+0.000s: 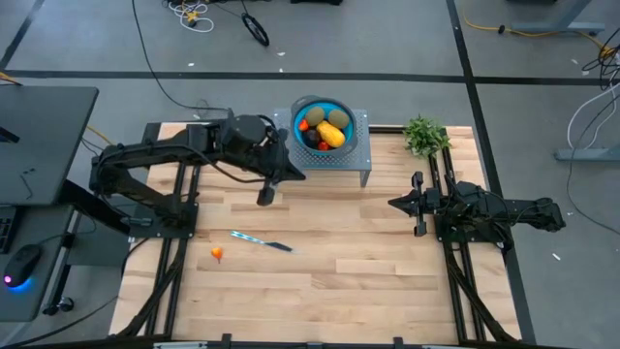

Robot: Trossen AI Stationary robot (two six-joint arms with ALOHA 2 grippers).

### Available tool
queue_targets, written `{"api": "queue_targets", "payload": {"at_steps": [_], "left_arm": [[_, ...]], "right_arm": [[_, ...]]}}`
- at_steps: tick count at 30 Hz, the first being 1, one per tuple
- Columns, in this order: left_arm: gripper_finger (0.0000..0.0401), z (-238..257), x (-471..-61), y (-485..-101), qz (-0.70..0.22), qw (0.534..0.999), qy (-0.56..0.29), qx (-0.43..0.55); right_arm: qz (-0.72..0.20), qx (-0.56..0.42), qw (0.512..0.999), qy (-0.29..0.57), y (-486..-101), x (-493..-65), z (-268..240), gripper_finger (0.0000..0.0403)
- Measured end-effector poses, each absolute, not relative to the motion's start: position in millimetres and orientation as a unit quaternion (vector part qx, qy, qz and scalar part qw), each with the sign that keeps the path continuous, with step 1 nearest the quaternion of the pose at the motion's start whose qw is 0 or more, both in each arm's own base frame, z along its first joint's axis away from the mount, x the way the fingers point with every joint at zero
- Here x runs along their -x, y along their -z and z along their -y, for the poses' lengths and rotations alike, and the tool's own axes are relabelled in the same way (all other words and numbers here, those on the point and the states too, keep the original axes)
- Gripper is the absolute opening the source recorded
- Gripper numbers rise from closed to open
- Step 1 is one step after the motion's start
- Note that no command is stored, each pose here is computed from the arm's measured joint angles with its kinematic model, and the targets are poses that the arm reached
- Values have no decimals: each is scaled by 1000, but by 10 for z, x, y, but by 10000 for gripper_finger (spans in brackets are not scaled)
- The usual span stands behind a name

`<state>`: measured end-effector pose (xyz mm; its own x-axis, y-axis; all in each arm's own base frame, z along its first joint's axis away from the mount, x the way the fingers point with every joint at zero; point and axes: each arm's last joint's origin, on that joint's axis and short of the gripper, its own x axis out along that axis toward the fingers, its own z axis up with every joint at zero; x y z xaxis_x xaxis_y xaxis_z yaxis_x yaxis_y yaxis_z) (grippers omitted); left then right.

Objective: Pick & Place Fruit
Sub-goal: Put the peach into the blue bin

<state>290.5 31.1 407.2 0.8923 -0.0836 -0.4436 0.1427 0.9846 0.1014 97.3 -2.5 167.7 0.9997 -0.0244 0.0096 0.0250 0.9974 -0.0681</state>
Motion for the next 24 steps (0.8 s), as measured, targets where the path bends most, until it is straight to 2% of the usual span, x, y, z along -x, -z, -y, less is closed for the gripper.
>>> {"api": "queue_targets", "payload": {"at_steps": [13,18,24], "left_arm": [[1,-95,-2923,-4044,-227,966,87,-91],[1,-80,-2886,-3967,-266,955,94,-91],[1,-42,-2603,-4086,-271,950,106,-111]], "right_arm": [[4,34,999,13,-1676,-973,26,7],[4,34,999,13,-1676,-974,26,7],[4,34,999,13,-1676,-973,25,7]]}}
